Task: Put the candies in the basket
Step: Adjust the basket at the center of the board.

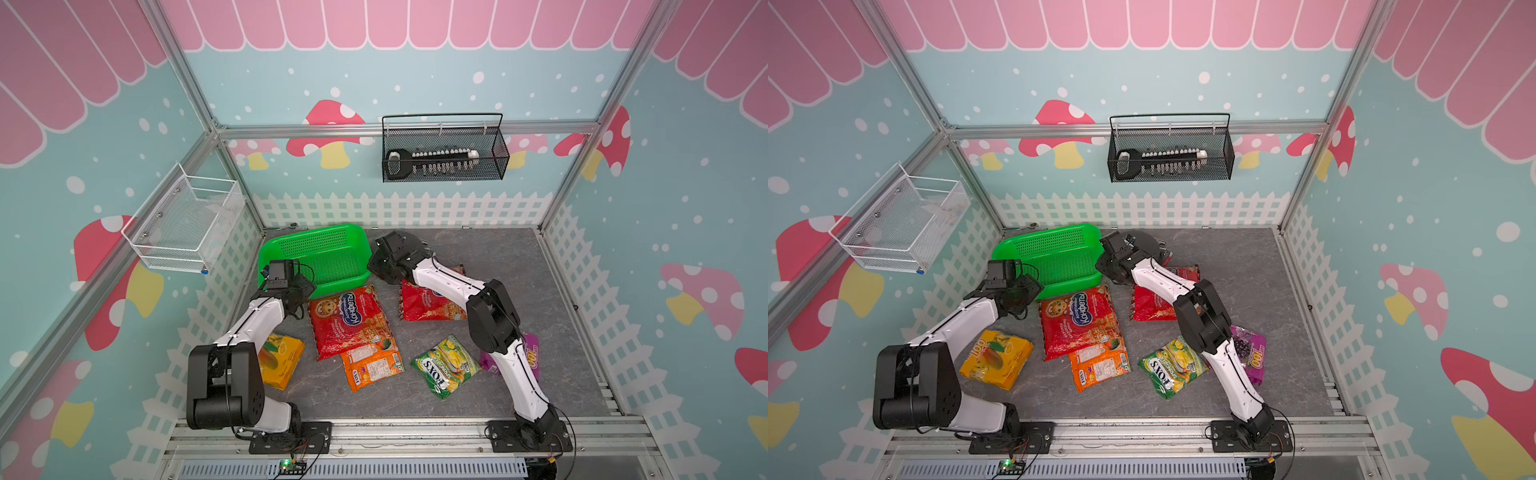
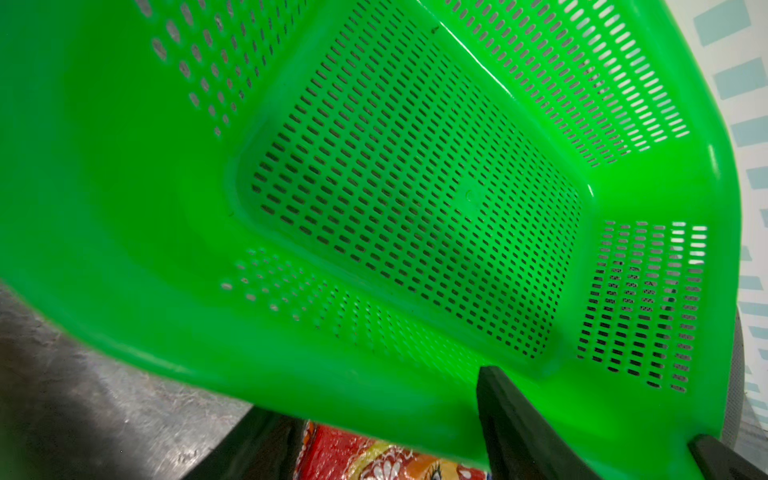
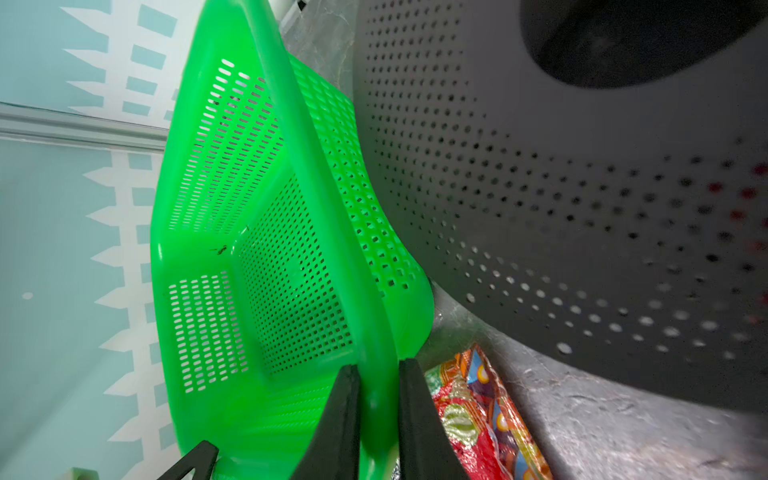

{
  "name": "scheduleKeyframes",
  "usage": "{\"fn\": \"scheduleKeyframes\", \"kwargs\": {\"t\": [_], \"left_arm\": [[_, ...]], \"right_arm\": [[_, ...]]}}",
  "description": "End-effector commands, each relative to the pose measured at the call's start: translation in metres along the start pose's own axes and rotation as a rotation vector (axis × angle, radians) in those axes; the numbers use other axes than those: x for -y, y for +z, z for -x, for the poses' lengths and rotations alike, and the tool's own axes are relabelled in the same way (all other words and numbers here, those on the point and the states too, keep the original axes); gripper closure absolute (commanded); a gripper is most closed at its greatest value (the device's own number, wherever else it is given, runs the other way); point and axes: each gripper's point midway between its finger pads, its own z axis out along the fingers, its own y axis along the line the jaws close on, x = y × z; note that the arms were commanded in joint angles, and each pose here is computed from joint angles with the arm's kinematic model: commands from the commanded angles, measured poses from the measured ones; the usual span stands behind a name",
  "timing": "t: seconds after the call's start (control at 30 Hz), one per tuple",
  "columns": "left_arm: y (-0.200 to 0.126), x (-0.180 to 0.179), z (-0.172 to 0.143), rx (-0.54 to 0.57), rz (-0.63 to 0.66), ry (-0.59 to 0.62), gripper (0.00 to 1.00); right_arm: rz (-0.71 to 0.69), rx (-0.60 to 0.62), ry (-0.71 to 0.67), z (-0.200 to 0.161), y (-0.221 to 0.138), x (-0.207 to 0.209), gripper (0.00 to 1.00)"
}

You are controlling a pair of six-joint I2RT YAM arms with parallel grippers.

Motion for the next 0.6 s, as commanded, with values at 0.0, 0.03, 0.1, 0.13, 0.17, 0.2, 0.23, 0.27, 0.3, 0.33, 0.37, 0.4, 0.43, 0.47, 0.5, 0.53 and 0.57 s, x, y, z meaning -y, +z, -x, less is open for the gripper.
{"fn": "scheduleKeyframes", "kwargs": {"t": [0.0,0.03,0.1,0.13,0.17,0.2,0.23,0.27,0.3,0.33,0.37,0.4,0.43,0.47,0.5,0.53,0.57], "left_arm": [[-0.003,0.008,0.010,0.022,-0.015,0.015,0.31],[-0.003,0.010,0.010,0.018,-0.026,0.016,0.31],[-0.002,0.013,0.009,0.007,-0.035,0.021,0.31],[-0.002,0.014,0.009,0.002,-0.040,0.022,0.31],[0.000,0.014,0.008,-0.004,-0.040,0.022,0.31],[0.001,0.015,0.006,-0.011,-0.041,0.023,0.31],[0.003,0.015,0.004,-0.022,-0.042,0.023,0.31],[0.005,0.018,0.002,-0.037,-0.053,0.028,0.31],[0.007,0.020,-0.001,-0.054,-0.065,0.032,0.31],[0.008,0.024,-0.003,-0.069,-0.078,0.036,0.31],[0.009,0.028,-0.005,-0.080,-0.089,0.040,0.31],[0.010,0.030,-0.007,-0.089,-0.095,0.044,0.31],[0.011,0.032,-0.010,-0.100,-0.100,0.048,0.31],[0.012,0.034,-0.011,-0.104,-0.103,0.054,0.31],[0.013,0.035,-0.014,-0.110,-0.103,0.059,0.31],[0.013,0.036,-0.015,-0.115,-0.104,0.062,0.31],[0.013,0.037,-0.017,-0.119,-0.106,0.068,0.31]], "right_arm": [[-0.061,0.039,0.106,0.002,-0.002,0.010,1.00],[-0.070,0.045,0.119,0.003,-0.004,0.012,1.00],[-0.079,0.051,0.141,0.003,-0.007,0.015,1.00],[-0.091,0.059,0.153,0.004,-0.009,0.018,1.00],[-0.102,0.071,0.163,0.004,-0.011,0.022,1.00],[-0.115,0.084,0.177,0.005,-0.013,0.027,1.00],[-0.129,0.101,0.190,0.007,-0.016,0.032,1.00],[-0.140,0.117,0.195,0.009,-0.018,0.036,1.00],[-0.147,0.130,0.199,0.011,-0.021,0.039,1.00],[-0.152,0.141,0.201,0.014,-0.023,0.040,1.00],[-0.155,0.154,0.202,0.017,-0.026,0.042,1.00],[-0.158,0.165,0.201,0.019,-0.028,0.043,1.00],[-0.163,0.174,0.198,0.020,-0.030,0.043,1.00],[-0.165,0.178,0.196,0.022,-0.032,0.045,1.00],[-0.170,0.183,0.197,0.023,-0.033,0.047,1.00],[-0.177,0.186,0.200,0.024,-0.034,0.050,1.00],[-0.182,0.185,0.202,0.025,-0.036,0.054,1.00]]}}
